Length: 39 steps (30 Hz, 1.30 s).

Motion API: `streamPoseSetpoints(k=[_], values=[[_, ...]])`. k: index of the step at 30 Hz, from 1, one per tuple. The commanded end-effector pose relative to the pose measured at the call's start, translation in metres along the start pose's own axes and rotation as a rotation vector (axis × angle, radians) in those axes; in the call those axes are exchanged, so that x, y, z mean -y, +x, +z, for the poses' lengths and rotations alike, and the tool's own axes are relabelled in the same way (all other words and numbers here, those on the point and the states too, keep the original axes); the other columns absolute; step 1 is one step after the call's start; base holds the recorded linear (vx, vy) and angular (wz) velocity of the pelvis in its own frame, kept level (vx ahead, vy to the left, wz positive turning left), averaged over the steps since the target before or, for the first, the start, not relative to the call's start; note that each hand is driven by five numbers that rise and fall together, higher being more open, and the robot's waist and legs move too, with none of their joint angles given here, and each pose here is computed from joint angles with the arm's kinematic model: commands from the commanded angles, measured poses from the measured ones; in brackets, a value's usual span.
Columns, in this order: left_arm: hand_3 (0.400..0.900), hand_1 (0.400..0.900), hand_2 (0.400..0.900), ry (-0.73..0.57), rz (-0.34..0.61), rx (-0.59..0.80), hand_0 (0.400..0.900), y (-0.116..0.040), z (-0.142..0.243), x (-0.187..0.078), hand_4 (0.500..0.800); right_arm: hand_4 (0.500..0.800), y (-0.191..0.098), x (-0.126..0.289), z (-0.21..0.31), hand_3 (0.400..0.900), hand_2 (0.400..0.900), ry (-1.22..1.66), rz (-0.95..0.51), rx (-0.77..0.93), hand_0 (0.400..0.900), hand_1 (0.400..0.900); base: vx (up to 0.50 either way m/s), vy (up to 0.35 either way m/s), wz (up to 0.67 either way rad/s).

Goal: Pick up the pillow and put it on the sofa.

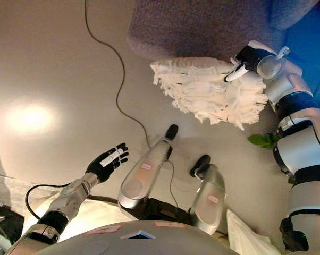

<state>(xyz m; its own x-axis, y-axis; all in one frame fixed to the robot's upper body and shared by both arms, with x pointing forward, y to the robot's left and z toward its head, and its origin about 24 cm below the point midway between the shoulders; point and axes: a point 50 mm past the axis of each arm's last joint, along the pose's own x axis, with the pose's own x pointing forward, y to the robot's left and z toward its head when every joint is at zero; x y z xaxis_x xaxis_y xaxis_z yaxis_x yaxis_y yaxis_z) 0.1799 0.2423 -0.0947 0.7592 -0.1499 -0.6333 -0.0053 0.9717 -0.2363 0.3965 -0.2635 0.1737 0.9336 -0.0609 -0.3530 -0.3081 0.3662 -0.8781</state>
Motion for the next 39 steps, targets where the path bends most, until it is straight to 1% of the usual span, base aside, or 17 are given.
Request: streamPoseSetpoints(k=[1, 4, 6, 9, 10, 13, 16, 17, 20, 25, 28, 33, 38, 39], values=[[0.900, 0.900, 0.900, 0.041, 0.065, -0.113, 0.900, -0.009, -0.029, -0.009, 0.800, 0.500, -0.023, 0.049, 0.021, 0.400, 0.400, -0.034, -0.126, 0.186, 0.400, 0.400, 0.103, -0.027, 0.00], [0.900, 0.900, 0.900, 0.052, 0.127, -0.212, 0.900, -0.012, -0.046, -0.015, 0.800, 0.500, -0.028, 0.041, 0.029, 0.400, 0.400, -0.079, -0.037, 0.241, 0.400, 0.400, 0.202, -0.043, -0.01], [0.900, 0.900, 0.900, 0.054, 0.149, -0.256, 0.900, -0.015, -0.056, -0.017, 0.800, 0.500, -0.032, 0.037, 0.035, 0.400, 0.400, -0.096, 0.005, 0.280, 0.400, 0.400, 0.179, -0.010, 0.03], [0.900, 0.900, 0.900, 0.051, 0.190, -0.342, 0.900, -0.023, -0.076, -0.021, 0.800, 0.500, -0.041, 0.036, 0.048, 0.400, 0.400, -0.138, 0.054, 0.360, 0.400, 0.400, 0.204, -0.012, 0.06], [0.900, 0.900, 0.900, 0.051, 0.195, -0.353, 0.900, -0.024, -0.078, -0.021, 0.800, 0.500, -0.042, 0.036, 0.050, 0.400, 0.400, -0.139, 0.053, 0.376, 0.400, 0.400, 0.190, -0.014, 0.08], [0.900, 0.900, 0.900, 0.063, 0.219, -0.424, 0.900, -0.034, -0.093, -0.026, 0.800, 0.500, -0.053, 0.057, 0.066, 0.400, 0.400, -0.132, 0.011, 0.435, 0.400, 0.400, 0.192, -0.006, 0.11], [0.900, 0.900, 0.900, 0.079, 0.222, -0.463, 0.900, -0.040, -0.100, -0.029, 0.800, 0.500, -0.059, 0.077, 0.070, 0.400, 0.400, -0.113, -0.046, 0.438, 0.400, 0.400, 0.144, 0.008, 0.14], [0.900, 0.900, 0.900, 0.087, 0.221, -0.482, 0.900, -0.044, -0.104, -0.031, 0.800, 0.500, -0.062, 0.090, 0.071, 0.400, 0.400, -0.096, -0.080, 0.430, 0.400, 0.400, 0.095, 0.011, 0.16], [0.900, 0.900, 0.900, 0.101, 0.218, -0.499, 0.900, -0.047, -0.106, -0.034, 0.800, 0.500, -0.066, 0.111, 0.073, 0.400, 0.400, -0.060, -0.123, 0.401, 0.400, 0.400, 0.067, 0.013, 0.15], [0.900, 0.900, 0.900, 0.109, 0.208, -0.501, 0.900, -0.048, -0.105, -0.036, 0.800, 0.500, -0.064, 0.128, 0.070, 0.400, 0.400, 0.006, -0.175, 0.346, 0.400, 0.400, 0.039, 0.018, 0.14], [0.900, 0.900, 0.900, 0.119, 0.194, -0.493, 0.900, -0.046, -0.102, -0.035, 0.800, 0.500, -0.063, 0.131, 0.066, 0.400, 0.400, 0.043, -0.177, 0.300, 0.400, 0.400, -0.012, -0.013, 0.14], [0.900, 0.900, 0.900, 0.139, 0.152, -0.378, 0.900, -0.032, -0.075, -0.036, 0.800, 0.500, -0.061, 0.140, 0.062, 0.400, 0.400, 0.132, -0.235, 0.262, 0.400, 0.400, -0.166, -0.050, 0.14], [0.900, 0.900, 0.900, 0.131, 0.093, -0.284, 0.900, -0.022, -0.058, -0.028, 0.800, 0.500, -0.061, 0.144, 0.056, 0.400, 0.400, 0.200, -0.229, 0.227, 0.400, 0.400, -0.108, 0.017, 0.12], [0.900, 0.900, 0.900, 0.126, 0.077, -0.258, 0.900, -0.020, -0.054, -0.025, 0.800, 0.500, -0.062, 0.147, 0.052, 0.400, 0.400, 0.229, -0.269, 0.223, 0.400, 0.400, -0.074, 0.021, 0.15]])
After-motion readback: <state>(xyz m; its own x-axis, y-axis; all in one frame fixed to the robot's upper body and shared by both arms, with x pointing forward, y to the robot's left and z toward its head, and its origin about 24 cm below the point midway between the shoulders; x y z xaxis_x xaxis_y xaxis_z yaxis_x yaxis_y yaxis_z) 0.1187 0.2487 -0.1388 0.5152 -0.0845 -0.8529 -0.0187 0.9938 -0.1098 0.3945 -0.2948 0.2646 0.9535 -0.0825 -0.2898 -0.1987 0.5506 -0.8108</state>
